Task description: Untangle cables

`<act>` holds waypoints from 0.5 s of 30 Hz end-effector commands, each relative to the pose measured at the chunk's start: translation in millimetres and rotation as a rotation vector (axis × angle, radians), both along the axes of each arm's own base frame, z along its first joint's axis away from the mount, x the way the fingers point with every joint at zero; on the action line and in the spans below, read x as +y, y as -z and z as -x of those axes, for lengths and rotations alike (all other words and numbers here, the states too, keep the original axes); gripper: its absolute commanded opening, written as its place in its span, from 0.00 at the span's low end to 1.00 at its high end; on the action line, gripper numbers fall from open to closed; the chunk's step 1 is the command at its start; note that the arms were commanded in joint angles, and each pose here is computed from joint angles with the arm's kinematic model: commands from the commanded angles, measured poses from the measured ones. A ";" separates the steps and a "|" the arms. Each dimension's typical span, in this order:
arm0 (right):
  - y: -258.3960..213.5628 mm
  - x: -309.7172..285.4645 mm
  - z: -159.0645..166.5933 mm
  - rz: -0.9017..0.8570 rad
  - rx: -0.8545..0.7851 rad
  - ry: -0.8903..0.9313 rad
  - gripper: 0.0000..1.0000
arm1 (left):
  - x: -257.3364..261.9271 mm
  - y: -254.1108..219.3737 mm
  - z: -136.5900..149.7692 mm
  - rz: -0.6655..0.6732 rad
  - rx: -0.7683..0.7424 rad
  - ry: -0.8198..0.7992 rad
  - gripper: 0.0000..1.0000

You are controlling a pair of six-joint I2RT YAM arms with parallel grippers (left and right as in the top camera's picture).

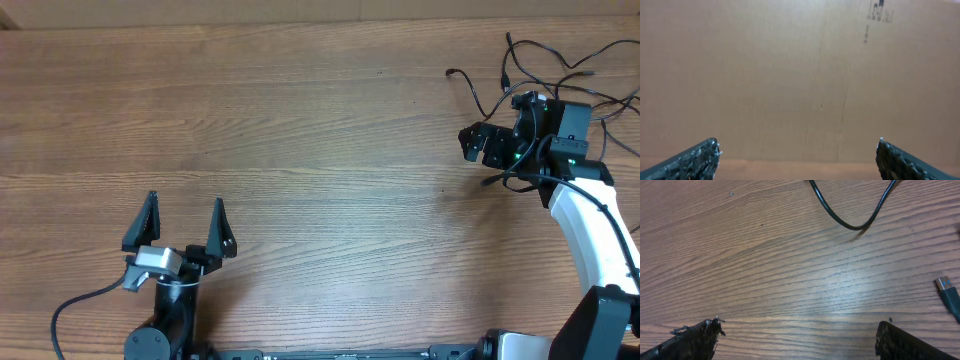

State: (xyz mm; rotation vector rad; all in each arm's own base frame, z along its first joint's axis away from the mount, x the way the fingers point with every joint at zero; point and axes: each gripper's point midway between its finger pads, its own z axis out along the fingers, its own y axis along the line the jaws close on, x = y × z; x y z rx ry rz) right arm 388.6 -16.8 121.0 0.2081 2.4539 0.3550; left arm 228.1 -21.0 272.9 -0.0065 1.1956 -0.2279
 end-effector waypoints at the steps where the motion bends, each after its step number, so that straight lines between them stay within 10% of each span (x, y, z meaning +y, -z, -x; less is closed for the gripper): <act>1: -16.4 -1.8 -5.1 0.021 -0.046 -0.002 1.00 | 3.4 7.2 -0.4 -0.018 -0.002 -0.027 1.00; 15: -16.4 -1.8 -5.1 0.021 -0.046 -0.002 1.00 | 10.2 91.5 -18.3 -0.019 0.351 -0.063 0.99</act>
